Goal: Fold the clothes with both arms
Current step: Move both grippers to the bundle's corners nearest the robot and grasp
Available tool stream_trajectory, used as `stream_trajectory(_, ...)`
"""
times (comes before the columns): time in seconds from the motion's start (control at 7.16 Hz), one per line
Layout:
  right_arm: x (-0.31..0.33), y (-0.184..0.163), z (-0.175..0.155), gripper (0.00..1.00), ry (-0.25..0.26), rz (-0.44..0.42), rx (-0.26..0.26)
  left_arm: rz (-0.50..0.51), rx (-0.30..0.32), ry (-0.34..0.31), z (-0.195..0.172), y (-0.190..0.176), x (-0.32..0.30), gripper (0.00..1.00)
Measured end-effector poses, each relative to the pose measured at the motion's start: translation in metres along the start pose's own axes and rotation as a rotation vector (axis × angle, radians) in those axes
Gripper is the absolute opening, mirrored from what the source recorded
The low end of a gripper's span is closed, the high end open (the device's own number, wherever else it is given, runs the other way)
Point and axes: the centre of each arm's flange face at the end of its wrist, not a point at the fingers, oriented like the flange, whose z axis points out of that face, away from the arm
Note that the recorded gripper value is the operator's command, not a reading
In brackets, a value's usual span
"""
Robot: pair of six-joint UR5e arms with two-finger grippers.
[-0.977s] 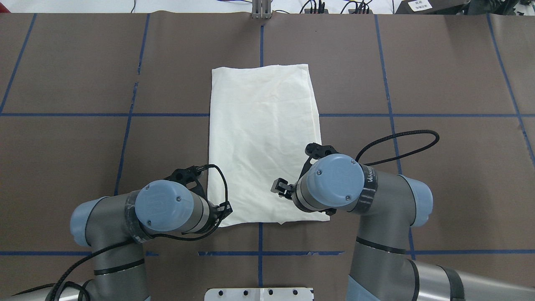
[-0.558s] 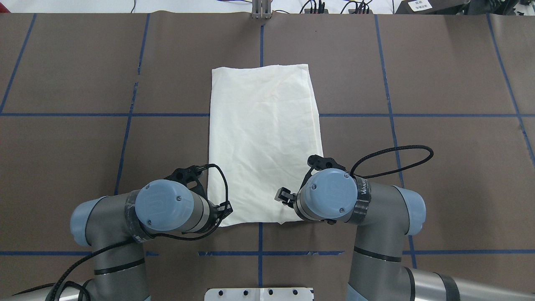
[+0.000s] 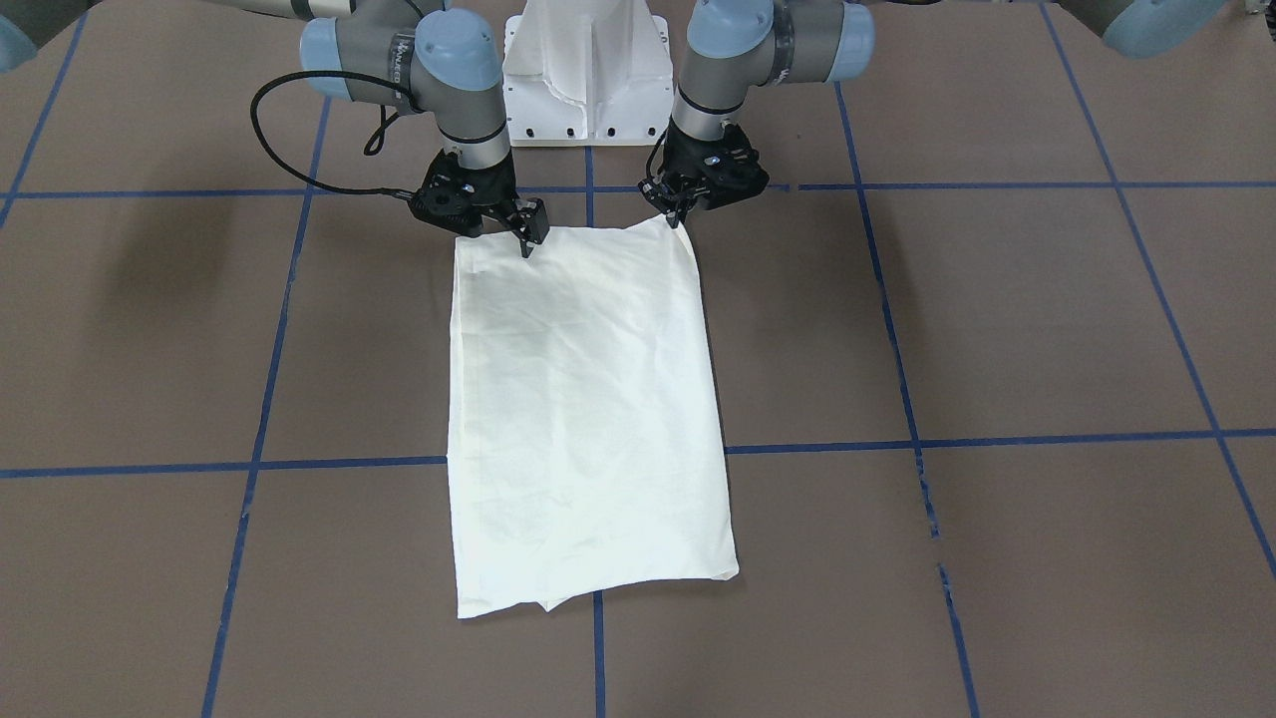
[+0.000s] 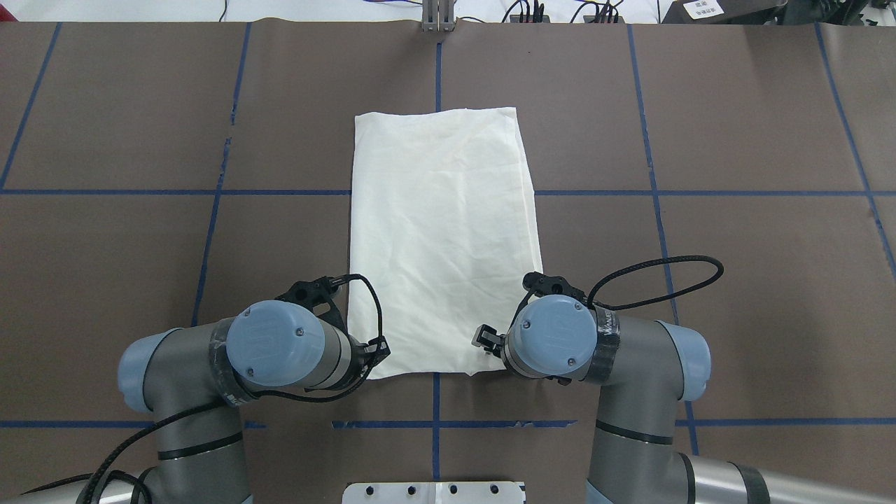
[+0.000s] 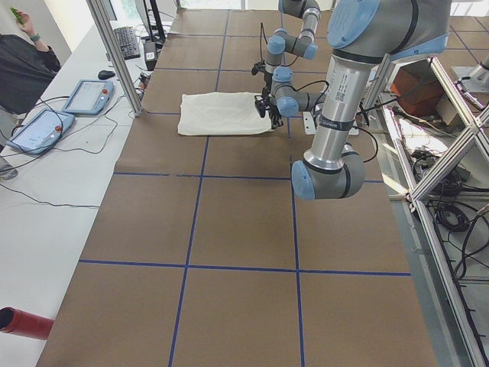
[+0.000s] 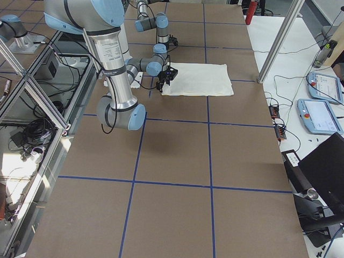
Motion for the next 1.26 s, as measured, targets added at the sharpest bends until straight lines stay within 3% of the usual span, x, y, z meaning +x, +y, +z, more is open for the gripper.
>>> stream_trajectory(0.14,0.0007,0.0010,0.0012,0.95,0.002,0.001,0.000,0.000,0.000,0.001,-0.0004,0.0002,0.0007,0.00)
stream_trajectory(0.42,-0.0002,0.0025,0.0009,0.45,0.001,0.001,-0.002,-0.001,0.002,0.004,-0.0017,-0.0007,0.0018,0.00)
stream_trajectory(0.56,-0.0018,0.0033,0.0001,0.29,-0.002,0.001,-0.003,-0.002,0.002,0.005,-0.0018,-0.0010,0.0020,0.00)
stream_trajectory(0.84,-0.0047,0.0049,-0.0020,0.06,-0.007,0.000,-0.005,-0.002,0.003,0.004,-0.0016,-0.0014,0.0018,0.00)
stream_trajectory(0.98,-0.0051,0.0054,-0.0023,0.00,-0.008,-0.001,-0.005,-0.002,0.003,0.004,-0.0015,-0.0015,0.0017,0.00)
stream_trajectory(1.26,-0.0079,0.0013,-0.0047,0.00,-0.012,0.003,-0.002,-0.002,0.003,0.004,-0.0016,-0.0015,0.0018,0.00)
